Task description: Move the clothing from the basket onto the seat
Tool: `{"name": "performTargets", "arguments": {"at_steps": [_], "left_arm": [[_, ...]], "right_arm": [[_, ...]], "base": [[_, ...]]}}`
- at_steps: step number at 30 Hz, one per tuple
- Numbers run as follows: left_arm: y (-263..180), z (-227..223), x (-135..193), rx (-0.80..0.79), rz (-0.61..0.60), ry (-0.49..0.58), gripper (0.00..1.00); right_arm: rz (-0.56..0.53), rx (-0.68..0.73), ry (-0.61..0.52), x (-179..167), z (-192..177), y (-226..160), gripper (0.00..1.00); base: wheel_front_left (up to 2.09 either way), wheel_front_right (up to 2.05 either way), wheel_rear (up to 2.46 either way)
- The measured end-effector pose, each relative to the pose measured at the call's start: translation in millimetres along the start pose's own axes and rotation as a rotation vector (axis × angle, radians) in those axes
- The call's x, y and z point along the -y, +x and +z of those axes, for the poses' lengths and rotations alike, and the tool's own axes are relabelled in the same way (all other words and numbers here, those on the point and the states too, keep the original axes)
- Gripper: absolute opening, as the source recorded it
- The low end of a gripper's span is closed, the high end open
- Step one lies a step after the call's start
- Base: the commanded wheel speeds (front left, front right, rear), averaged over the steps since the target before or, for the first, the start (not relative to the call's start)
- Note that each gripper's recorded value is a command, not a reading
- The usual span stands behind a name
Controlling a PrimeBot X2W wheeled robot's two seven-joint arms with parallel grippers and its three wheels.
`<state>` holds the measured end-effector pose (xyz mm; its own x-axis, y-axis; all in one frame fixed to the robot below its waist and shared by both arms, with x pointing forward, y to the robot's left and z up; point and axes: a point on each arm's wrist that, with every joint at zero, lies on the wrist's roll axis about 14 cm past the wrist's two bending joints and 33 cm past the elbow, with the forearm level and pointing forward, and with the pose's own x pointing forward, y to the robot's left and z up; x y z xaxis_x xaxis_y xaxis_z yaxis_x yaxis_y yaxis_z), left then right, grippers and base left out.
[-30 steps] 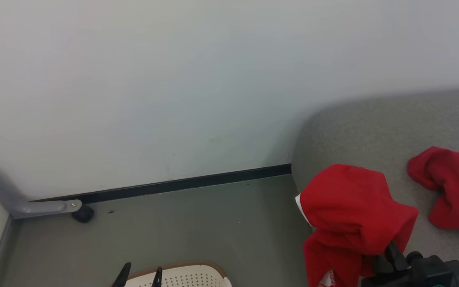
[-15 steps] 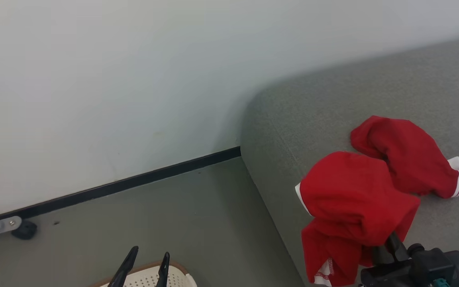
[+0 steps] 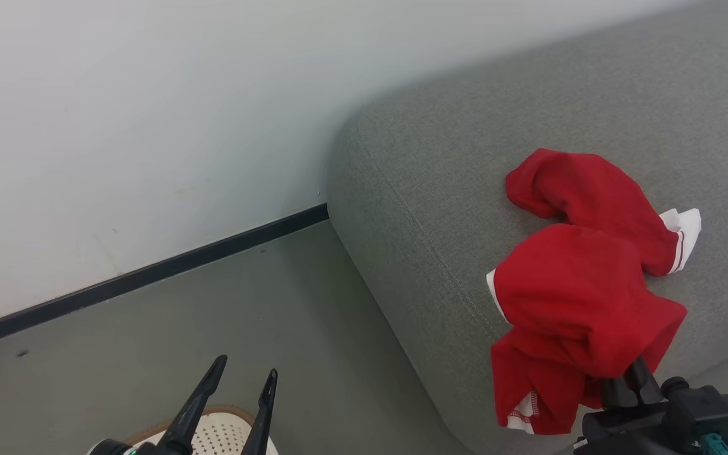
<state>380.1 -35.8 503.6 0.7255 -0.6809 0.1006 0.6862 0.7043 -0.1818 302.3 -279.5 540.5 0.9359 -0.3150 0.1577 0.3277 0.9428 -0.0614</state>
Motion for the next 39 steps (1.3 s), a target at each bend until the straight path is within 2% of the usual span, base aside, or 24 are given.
{"name": "performTargets", "arguments": {"at_steps": [5,20,23,28,31,34,39], "left_arm": [[7.6,-2.1,10.3,0.002,-0.048,-0.012,1.0],[15.3,-5.5,17.3,0.0,-0.087,-0.022,1.0],[14.1,-0.5,31.5,0.012,-0.147,-0.019,1.0],[7.9,-3.8,54.9,-0.001,-0.254,-0.013,1.0],[5.7,-9.3,54.1,-0.017,-0.273,-0.01,1.0],[6.2,-10.5,50.8,-0.015,-0.277,-0.017,1.0],[4.9,-21.5,43.4,-0.04,-0.293,-0.02,1.0]], "right_arm": [[-0.022,-0.01,-0.004,3.8,-2.3,0.4,0.0],[-0.049,-0.023,-0.012,9.8,-5.7,1.8,0.0],[-0.074,-0.032,0.002,16.5,-8.7,3.0,0.0],[-0.143,-0.016,0.014,41.4,-4.1,12.8,0.0],[-0.184,0.012,0.022,58.3,4.3,23.7,0.0],[-0.182,0.041,-0.021,70.5,14.8,36.9,0.0],[-0.294,0.105,-0.005,113.9,35.1,55.9,0.0]], "base": [[0.0,0.0,0.0],[0.0,0.0,0.0],[0.0,0.0,0.0],[0.0,0.0,0.0],[0.0,0.0,0.0],[0.0,0.0,0.0],[0.0,0.0,0.0]]}}
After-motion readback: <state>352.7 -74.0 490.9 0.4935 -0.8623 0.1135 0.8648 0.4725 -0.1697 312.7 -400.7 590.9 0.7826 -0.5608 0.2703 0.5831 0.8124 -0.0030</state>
